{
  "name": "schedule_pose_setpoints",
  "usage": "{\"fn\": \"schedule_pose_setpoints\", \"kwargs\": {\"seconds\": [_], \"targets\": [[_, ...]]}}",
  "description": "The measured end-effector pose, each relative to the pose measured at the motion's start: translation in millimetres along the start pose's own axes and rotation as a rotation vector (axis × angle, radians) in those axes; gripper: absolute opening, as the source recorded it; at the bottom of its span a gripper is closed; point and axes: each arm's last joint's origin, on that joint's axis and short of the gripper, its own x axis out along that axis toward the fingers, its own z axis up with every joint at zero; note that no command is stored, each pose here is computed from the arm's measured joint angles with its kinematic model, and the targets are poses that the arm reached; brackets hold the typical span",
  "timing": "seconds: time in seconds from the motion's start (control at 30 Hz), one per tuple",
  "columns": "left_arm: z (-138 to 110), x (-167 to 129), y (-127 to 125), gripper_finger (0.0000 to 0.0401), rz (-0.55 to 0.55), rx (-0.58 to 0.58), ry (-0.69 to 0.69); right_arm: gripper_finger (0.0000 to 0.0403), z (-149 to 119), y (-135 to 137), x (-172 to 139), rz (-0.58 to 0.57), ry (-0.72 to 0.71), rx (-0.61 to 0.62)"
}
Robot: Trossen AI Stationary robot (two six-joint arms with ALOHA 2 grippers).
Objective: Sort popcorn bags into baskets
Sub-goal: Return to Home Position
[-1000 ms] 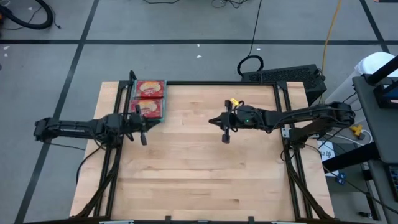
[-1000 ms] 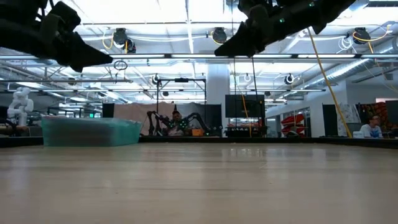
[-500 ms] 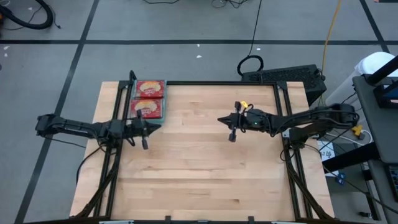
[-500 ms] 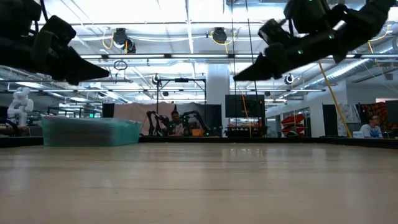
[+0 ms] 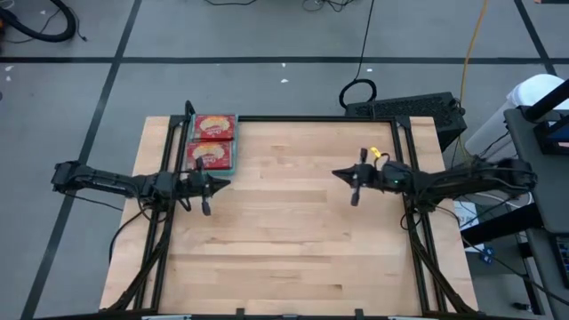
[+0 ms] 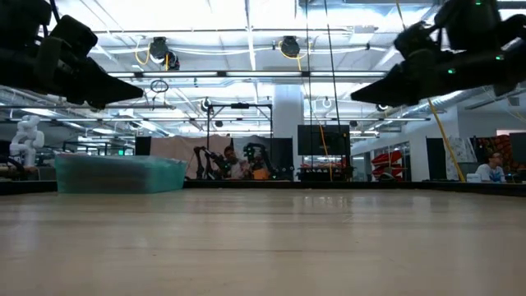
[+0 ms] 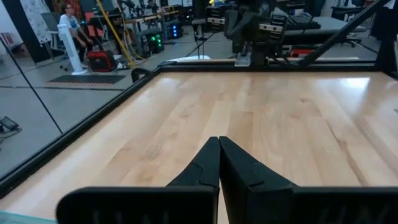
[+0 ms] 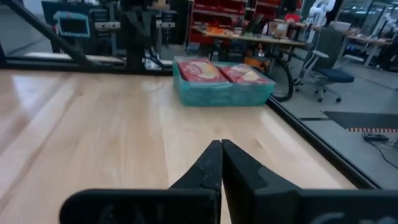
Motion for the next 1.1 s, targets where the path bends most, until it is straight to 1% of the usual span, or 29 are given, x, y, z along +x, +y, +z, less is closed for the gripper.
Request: {"fn": "schedule_pose_setpoints", "kwargs": {"seconds": [0.2,0.3,0.4,0.5,0.63,0.83,0.97,1.1], "targets": [[0,0,1,0.0008,0.007,0.002,0.001,0.0,-13,-1,-20,-0.007,-0.017,0.021],[0,0,1,0.0003,0.008,-0.003,0.001,0.0,-20,-1,-24,-0.003,0.024,0.035],[0,0,1,0.0009,0.009,-0.019,0.001,0.0,-24,-1,-27,0.002,0.062,0.049],[0,0,1,0.0012,0.008,-0.025,0.001,0.0,-25,-1,-30,0.006,0.082,0.059],[0,0,1,0.0004,0.009,-0.027,0.001,0.0,-26,-1,-35,0.014,0.094,0.063],[0,0,1,0.0014,0.009,-0.025,0.001,0.0,-23,1,-43,0.038,0.072,0.076],[0,0,1,0.001,0.008,-0.023,0.001,0.0,-20,3,-47,0.056,0.045,0.076],[0,0,1,0.0005,0.008,-0.023,0.002,0.0,-17,5,-51,0.126,-0.022,0.089]]}}
